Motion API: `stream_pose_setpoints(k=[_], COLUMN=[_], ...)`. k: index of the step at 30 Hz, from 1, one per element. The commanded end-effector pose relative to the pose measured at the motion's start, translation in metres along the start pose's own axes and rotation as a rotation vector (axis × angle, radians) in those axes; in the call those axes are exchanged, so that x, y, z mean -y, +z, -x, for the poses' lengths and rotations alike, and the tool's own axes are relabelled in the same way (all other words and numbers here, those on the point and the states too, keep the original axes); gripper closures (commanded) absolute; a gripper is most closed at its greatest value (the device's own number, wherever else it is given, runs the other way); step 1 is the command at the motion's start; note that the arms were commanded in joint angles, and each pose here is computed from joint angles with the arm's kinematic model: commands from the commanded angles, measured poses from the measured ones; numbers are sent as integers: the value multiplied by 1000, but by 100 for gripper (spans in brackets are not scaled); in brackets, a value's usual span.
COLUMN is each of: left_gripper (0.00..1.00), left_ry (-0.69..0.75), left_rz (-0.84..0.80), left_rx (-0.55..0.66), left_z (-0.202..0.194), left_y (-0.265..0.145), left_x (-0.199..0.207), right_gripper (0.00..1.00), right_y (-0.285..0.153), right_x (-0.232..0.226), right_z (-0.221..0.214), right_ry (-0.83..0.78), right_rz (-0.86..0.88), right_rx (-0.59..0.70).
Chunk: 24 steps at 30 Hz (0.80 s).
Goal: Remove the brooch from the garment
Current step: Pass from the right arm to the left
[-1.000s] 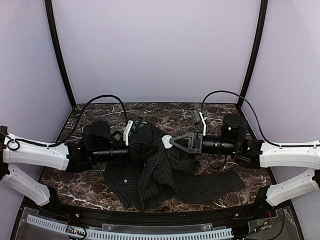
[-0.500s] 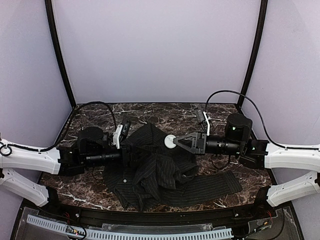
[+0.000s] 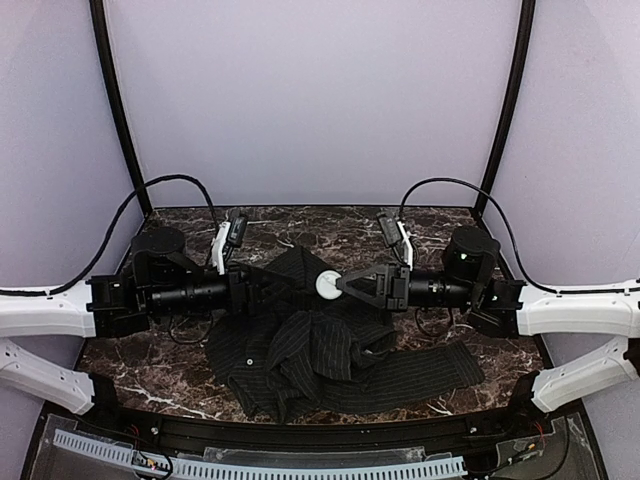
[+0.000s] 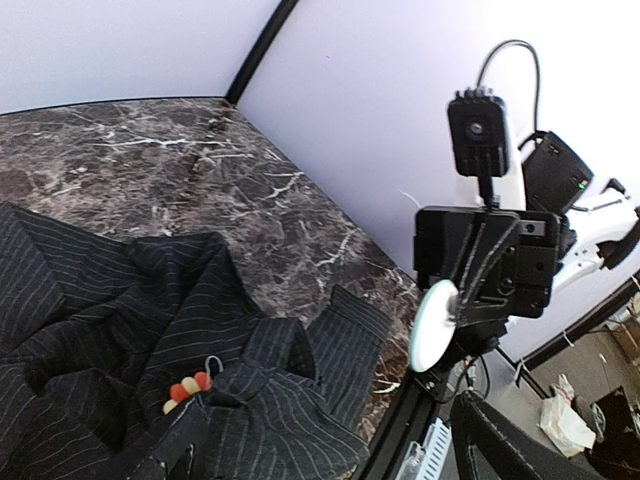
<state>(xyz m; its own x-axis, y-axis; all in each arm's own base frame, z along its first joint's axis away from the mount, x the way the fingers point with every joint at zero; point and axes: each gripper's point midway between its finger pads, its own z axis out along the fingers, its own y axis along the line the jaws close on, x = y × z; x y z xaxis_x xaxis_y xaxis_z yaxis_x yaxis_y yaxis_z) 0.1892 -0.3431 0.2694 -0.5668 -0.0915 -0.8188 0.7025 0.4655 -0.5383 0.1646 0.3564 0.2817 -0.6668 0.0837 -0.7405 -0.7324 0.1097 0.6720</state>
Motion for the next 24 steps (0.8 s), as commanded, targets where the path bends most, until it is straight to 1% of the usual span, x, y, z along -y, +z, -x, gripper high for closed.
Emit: stream_pose_setpoints(k=[1, 5, 7, 8, 9, 11, 16, 17, 18, 19, 20, 22, 23, 24], left_gripper=[17, 22, 31, 34, 40, 48, 61, 65, 67, 73, 76, 89, 92, 96], left_ry=[38, 43, 38, 35, 32, 26, 11, 10, 5, 4, 1, -3, -5, -6], left_rz=[-202, -291, -297, -296, -299, -303, -307, -308, -306, -306, -307, -308, -307, -308], left_rx=[-49, -63, -65, -69, -65, -59, -44, -39, -41, -39, -38, -34, -34, -31], left_z=[-2, -6, -7, -10, -9, -9, -10, -9, -10, -11, -11, -11, -12, -11], left_y=[10, 16, 19, 20, 20, 20, 20, 20, 21, 21, 21, 21, 21, 21], left_x=[40, 57, 57, 56, 56, 56, 55, 55, 54, 53, 53, 53, 52, 53], right_gripper=[100, 100, 100, 100, 100, 100, 100, 100, 100, 100, 100, 100, 100, 100], right_y=[7, 10, 11, 12, 13, 14, 17, 17, 17, 17, 17, 17, 17, 17], right_x=[-27, -28, -28, -29, -29, -29, -30, -29, -30, -29, -29, -28, -27, -26], right_z=[7, 5, 4, 4, 4, 4, 1, 0, 0, 0, -1, -1, -1, -2], right_ry=[-30, -29, -28, -28, -29, -29, -27, -27, -27, -25, -25, -26, -25, -24], right_rz=[126, 131, 134, 136, 137, 138, 149, 149, 150, 148, 148, 144, 139, 134], right_rx=[5, -3, -9, -12, -14, -17, -34, -35, -36, -37, -37, -38, -39, -41])
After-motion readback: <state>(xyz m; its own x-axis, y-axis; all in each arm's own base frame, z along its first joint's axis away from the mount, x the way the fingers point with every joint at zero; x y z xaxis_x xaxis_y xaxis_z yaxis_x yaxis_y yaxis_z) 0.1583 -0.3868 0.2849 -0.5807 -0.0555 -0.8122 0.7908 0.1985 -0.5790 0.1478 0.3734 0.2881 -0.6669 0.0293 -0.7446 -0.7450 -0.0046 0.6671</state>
